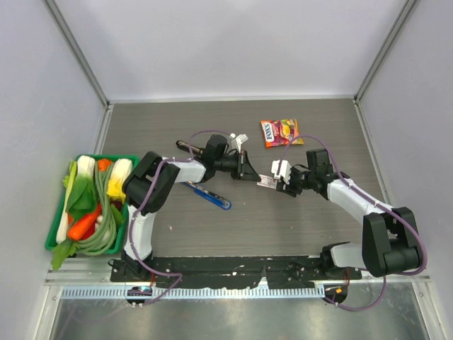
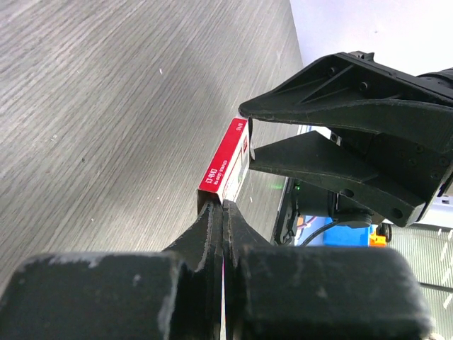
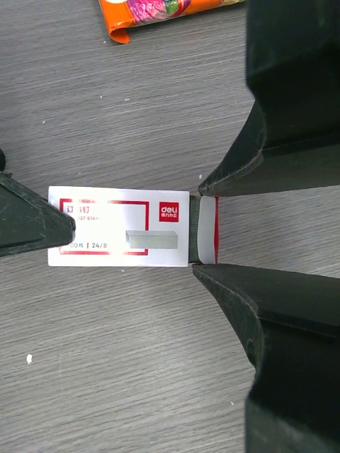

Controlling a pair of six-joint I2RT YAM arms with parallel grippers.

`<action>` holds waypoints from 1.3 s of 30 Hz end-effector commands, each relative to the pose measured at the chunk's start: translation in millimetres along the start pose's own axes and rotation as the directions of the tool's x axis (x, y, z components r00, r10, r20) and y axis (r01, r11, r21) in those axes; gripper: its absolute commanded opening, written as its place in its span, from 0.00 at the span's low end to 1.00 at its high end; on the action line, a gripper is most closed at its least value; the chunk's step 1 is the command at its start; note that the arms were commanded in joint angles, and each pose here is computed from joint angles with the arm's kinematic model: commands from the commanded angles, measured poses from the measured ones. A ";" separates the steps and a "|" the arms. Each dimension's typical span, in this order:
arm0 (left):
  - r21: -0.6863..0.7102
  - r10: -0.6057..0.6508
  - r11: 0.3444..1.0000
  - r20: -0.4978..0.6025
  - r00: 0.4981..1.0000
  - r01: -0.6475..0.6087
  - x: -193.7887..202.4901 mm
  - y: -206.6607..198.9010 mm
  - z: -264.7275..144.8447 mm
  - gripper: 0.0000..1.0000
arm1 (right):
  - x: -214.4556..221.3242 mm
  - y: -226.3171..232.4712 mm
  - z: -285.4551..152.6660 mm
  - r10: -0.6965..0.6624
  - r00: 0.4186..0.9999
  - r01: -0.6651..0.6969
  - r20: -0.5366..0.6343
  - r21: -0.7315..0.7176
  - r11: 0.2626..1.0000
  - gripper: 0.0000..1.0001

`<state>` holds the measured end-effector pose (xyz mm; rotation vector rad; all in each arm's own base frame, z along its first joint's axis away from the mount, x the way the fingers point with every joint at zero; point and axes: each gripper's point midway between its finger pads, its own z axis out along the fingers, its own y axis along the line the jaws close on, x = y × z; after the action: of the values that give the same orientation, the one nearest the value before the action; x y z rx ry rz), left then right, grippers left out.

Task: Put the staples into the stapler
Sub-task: Open the staple box.

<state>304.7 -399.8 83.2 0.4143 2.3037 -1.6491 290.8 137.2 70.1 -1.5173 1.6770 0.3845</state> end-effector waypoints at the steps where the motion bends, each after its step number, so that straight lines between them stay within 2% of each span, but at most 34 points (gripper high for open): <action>1: 0.053 0.071 0.996 0.082 0.994 -0.076 -23.0 -25.3 -11.7 0.00 | -8.6 -12.7 -4.3 -0.051 0.998 0.050 0.024 0.057 0.997 0.43; 20: 0.082 0.031 0.996 0.079 0.996 -0.038 -28.4 -24.9 -15.2 0.00 | 8.6 -20.0 -12.0 -0.028 1.000 0.026 0.013 0.104 0.994 0.41; 36: 0.076 -0.046 0.996 -0.017 0.999 0.047 -7.5 2.2 14.3 0.00 | 25.9 -6.2 -15.4 -0.028 0.999 0.030 -0.046 0.037 0.999 0.41; 37: 0.072 -0.050 0.996 -0.018 0.999 0.051 -7.2 3.6 14.8 0.01 | 27.6 -5.3 -15.4 -0.028 0.998 0.030 -0.053 0.032 0.999 0.41; 39: 0.064 -0.048 0.997 -0.015 0.999 0.049 -7.4 4.4 14.4 0.11 | 34.7 -2.2 -15.7 -0.036 0.996 0.037 -0.083 0.010 0.999 0.41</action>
<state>310.9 -404.4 63.0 0.3365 2.3424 -1.7294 288.2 106.9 53.9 -1.5153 1.7274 0.3211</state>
